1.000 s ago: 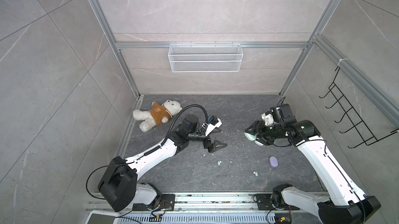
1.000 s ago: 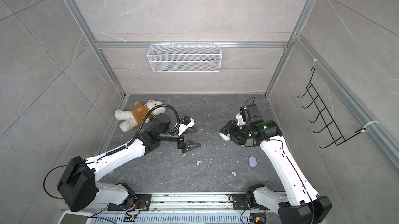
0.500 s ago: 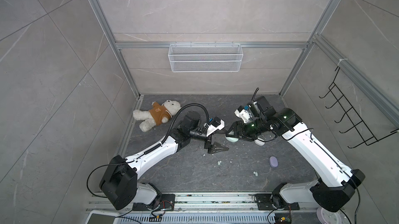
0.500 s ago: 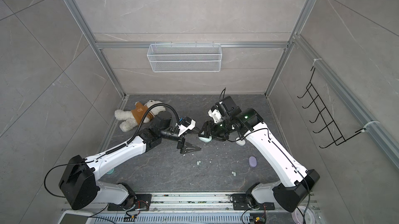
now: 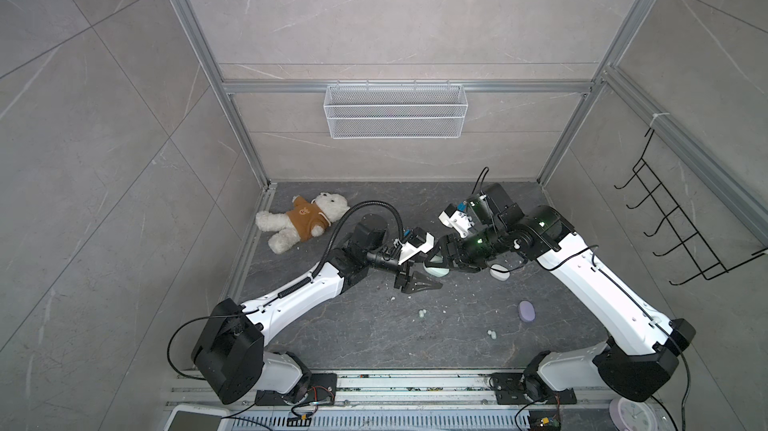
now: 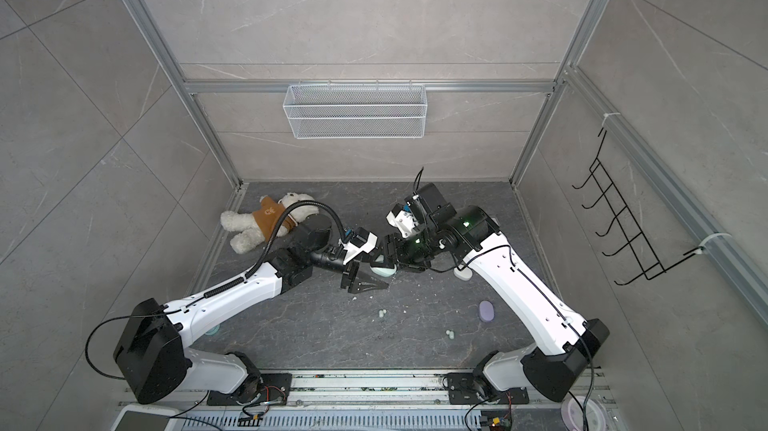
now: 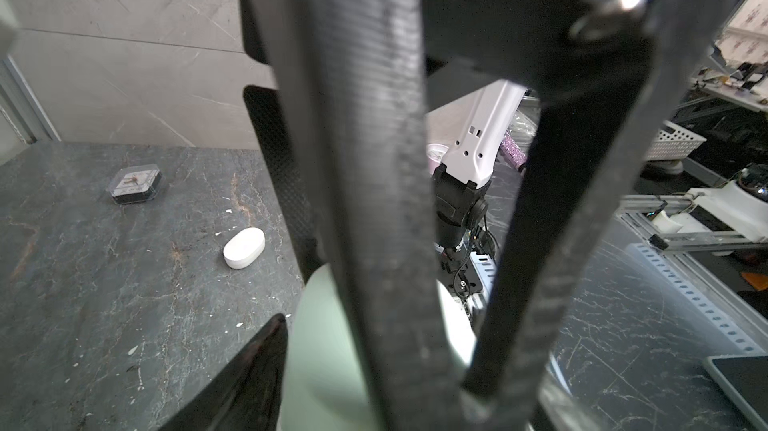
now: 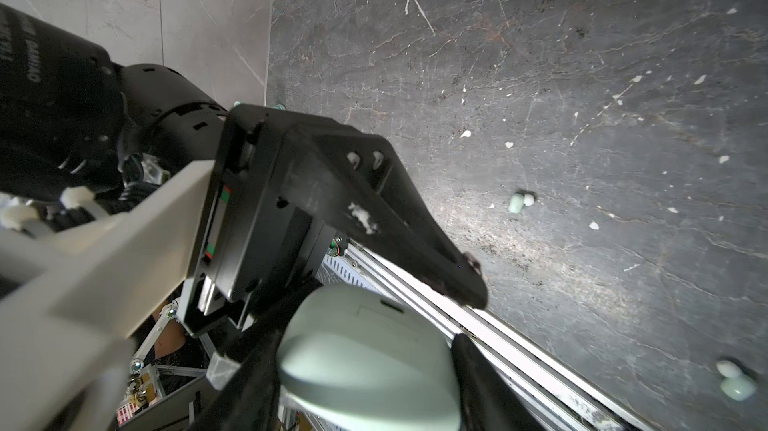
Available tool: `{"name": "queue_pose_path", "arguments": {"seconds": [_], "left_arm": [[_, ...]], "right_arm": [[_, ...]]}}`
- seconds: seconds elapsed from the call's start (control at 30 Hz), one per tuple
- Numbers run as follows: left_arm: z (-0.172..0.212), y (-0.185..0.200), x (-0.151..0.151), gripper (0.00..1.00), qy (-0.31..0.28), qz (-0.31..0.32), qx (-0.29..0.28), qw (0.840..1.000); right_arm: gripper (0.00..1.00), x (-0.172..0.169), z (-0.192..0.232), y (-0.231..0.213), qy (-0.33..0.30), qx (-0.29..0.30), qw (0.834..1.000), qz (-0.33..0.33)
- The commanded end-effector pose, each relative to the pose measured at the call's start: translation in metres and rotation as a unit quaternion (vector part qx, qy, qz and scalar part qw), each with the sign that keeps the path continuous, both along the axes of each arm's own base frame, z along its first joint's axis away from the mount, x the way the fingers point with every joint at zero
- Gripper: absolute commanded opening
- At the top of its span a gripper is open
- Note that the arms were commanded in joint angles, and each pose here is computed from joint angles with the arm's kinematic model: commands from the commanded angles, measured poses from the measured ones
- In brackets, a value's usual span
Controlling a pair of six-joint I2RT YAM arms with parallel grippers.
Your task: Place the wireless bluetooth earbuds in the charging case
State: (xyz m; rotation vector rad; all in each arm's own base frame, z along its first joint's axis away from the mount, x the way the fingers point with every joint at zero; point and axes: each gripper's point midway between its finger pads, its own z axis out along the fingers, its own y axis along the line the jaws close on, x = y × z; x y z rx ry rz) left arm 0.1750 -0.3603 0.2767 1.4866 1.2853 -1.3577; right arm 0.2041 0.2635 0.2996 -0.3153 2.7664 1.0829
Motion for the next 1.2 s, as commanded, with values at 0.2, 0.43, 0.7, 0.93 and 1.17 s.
{"name": "queue_pose_path", "arguments": {"seconds": [0.2,0.43,0.7,0.93,1.17], "left_arm": [[0.035,0.002,-0.006,0.56,-0.044,-0.013,-0.043,0.998],[0.036,0.003,-0.007,0.47,-0.043,-0.016,-0.042,0.998],[0.039,0.004,-0.008,0.42,-0.047,-0.016,-0.044,0.998],[0.042,0.007,-0.014,0.59,-0.061,-0.023,-0.051,0.997],[0.04,0.012,-0.027,0.57,-0.077,-0.039,-0.043,0.995]], "right_arm": [[0.56,0.0,0.013,0.009,-0.009,0.025,1.0,0.011],[0.56,0.002,0.018,0.011,-0.012,0.03,0.999,0.012],[0.56,0.001,0.016,0.012,-0.007,0.028,0.999,0.016],[0.54,-0.002,0.012,0.012,0.003,0.025,0.999,0.025],[0.54,-0.008,0.022,0.018,0.012,0.049,0.998,0.042]]}}
